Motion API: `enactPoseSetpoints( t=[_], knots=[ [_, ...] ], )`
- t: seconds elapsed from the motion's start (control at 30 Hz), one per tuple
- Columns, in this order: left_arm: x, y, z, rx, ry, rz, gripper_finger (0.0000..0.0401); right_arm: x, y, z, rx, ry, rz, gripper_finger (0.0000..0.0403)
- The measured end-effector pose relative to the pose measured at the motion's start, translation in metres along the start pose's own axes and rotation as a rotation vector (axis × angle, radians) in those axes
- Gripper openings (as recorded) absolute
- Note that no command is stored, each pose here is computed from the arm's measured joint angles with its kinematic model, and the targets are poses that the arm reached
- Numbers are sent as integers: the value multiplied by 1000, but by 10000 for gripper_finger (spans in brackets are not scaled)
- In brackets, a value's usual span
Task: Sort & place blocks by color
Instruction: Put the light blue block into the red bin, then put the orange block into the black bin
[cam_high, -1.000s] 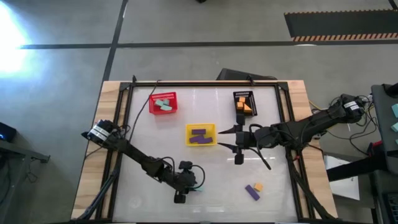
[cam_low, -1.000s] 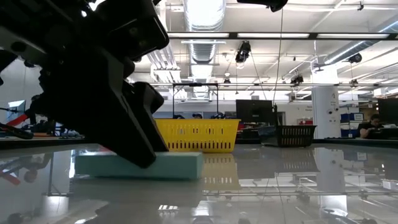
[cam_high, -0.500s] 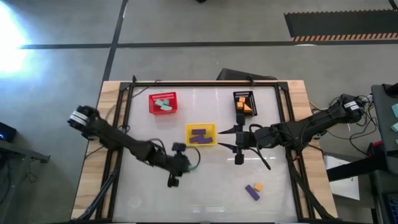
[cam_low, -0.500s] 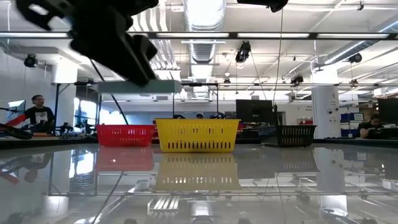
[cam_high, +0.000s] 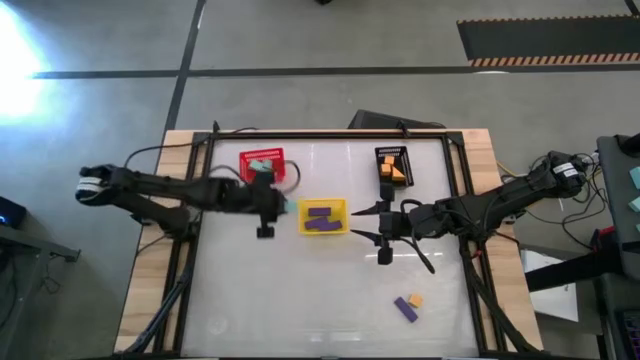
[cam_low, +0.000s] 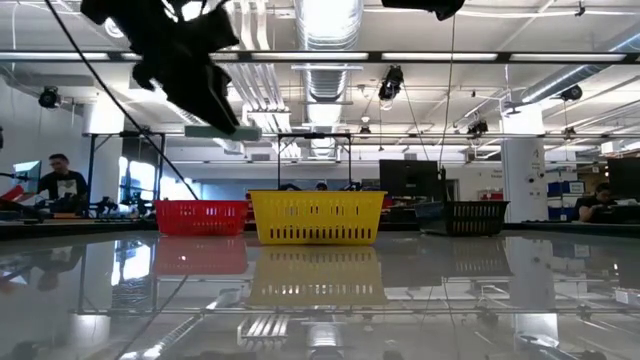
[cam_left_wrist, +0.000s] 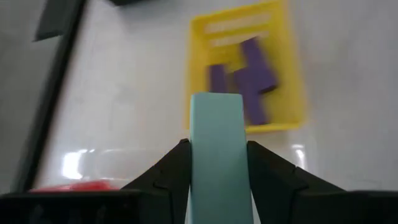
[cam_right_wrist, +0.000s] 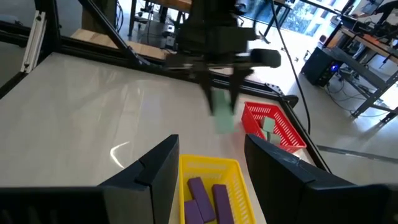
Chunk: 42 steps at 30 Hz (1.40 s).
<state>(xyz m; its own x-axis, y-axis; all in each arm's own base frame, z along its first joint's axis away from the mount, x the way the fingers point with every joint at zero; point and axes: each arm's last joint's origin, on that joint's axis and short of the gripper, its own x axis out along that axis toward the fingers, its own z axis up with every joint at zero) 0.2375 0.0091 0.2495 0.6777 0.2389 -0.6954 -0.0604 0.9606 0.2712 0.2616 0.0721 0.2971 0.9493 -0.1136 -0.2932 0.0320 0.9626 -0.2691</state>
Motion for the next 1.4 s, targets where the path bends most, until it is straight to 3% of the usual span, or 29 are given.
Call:
enactPoseSetpoints(
  t=[0.37,0.63,0.8,1.03,1.4],
  knots=[
    [8,99,-46,-49,72,59,117,0,0,1,-3,-6,-1,173],
    [24,147,-87,-136,157,31,118,0,0,1,-7,-6,-2,173],
    [38,158,-103,-192,224,16,118,0,0,1,-7,-6,-2,173],
    [45,160,-105,-198,234,10,119,0,0,0,-7,1,0,173],
    [44,163,-101,-195,225,45,166,0,0,0,0,3,0,173]
  ],
)
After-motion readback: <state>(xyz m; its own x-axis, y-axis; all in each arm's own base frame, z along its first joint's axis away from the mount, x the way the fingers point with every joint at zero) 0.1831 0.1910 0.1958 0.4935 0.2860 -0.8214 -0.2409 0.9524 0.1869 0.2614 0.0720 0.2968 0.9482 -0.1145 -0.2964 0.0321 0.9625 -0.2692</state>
